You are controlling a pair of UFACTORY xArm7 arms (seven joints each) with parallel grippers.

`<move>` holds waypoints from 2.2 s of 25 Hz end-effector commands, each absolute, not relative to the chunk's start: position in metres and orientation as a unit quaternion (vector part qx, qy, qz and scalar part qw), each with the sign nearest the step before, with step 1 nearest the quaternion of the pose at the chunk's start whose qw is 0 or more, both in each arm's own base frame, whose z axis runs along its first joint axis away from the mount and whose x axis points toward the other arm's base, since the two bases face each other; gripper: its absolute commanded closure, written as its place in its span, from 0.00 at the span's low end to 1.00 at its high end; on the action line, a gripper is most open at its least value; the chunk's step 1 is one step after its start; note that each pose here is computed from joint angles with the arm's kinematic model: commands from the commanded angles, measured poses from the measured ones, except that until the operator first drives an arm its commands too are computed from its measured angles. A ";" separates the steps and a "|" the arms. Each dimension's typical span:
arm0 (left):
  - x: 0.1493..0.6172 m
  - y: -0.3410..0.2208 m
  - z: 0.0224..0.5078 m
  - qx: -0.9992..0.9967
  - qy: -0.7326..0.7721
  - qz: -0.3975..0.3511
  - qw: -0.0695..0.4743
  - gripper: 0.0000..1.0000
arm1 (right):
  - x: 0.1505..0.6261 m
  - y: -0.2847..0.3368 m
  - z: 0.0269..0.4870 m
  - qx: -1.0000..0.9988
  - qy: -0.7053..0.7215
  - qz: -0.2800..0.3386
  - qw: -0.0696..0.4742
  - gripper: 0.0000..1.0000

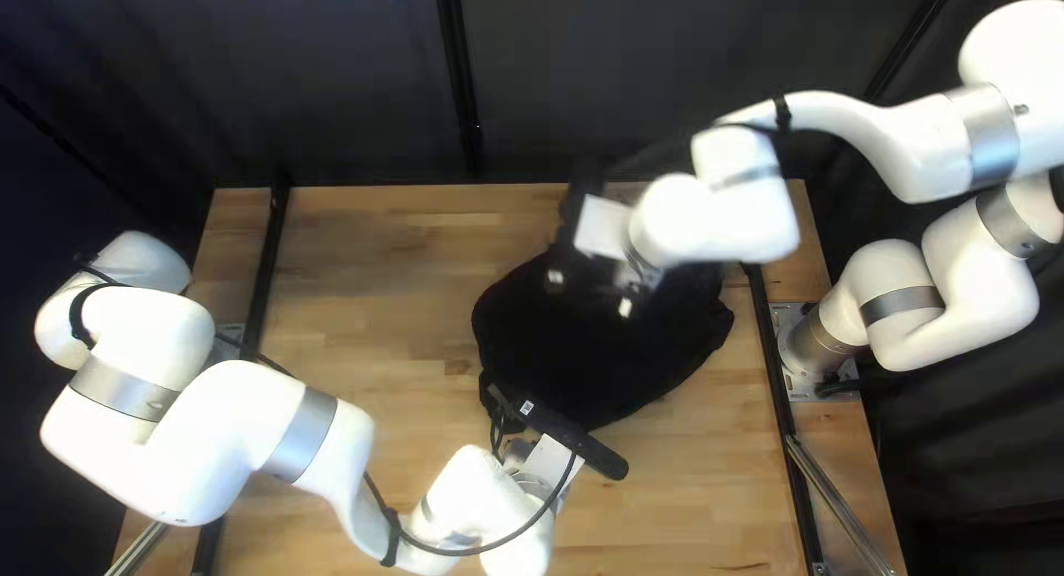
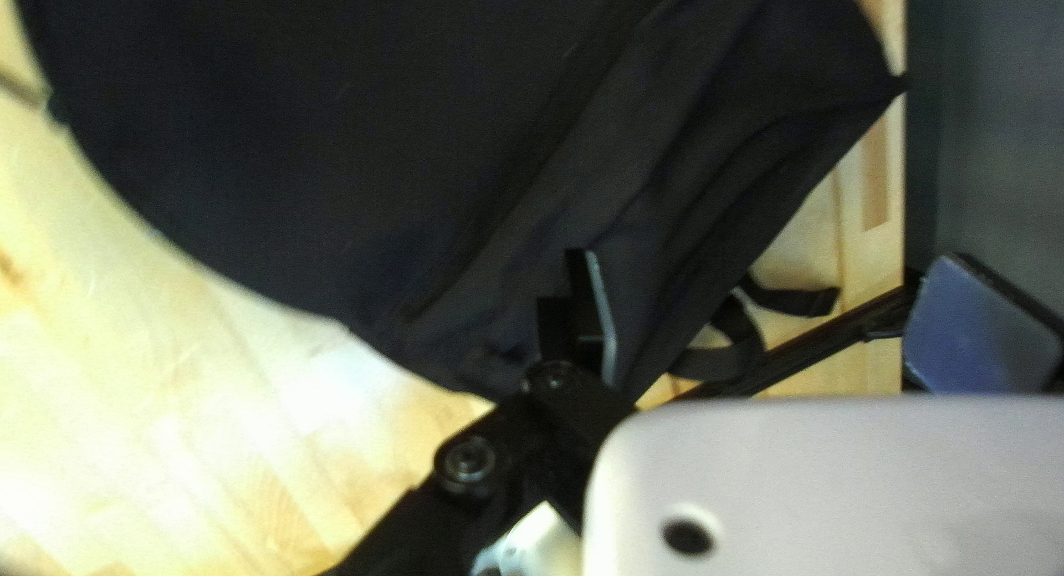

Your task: Remove a lunch box from a kids backpack

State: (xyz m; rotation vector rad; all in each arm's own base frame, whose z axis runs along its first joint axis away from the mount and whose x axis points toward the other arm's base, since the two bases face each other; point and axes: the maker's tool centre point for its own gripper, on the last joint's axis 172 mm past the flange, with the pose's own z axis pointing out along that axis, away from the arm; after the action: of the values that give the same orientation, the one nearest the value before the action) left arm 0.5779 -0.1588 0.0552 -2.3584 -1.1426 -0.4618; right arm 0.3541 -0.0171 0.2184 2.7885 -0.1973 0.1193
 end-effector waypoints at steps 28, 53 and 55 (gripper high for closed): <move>0.538 -0.149 0.064 -0.872 -0.398 -0.158 0.237 1.00 | 0.352 0.100 0.137 0.962 0.164 0.098 0.197 0.00; 0.530 -0.145 0.065 -0.869 -0.399 -0.171 0.239 1.00 | 0.356 0.111 0.086 0.912 0.280 0.130 0.269 0.00; 0.530 -0.145 0.065 -0.868 -0.399 -0.172 0.239 1.00 | 0.361 0.109 0.086 0.910 0.285 0.134 0.271 0.00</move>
State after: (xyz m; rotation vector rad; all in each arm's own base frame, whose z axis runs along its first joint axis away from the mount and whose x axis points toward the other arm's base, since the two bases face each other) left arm 0.5302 -0.1447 0.0647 -2.3788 -1.0936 -0.4685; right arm 0.3554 0.1115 0.0864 2.4565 0.7576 0.3498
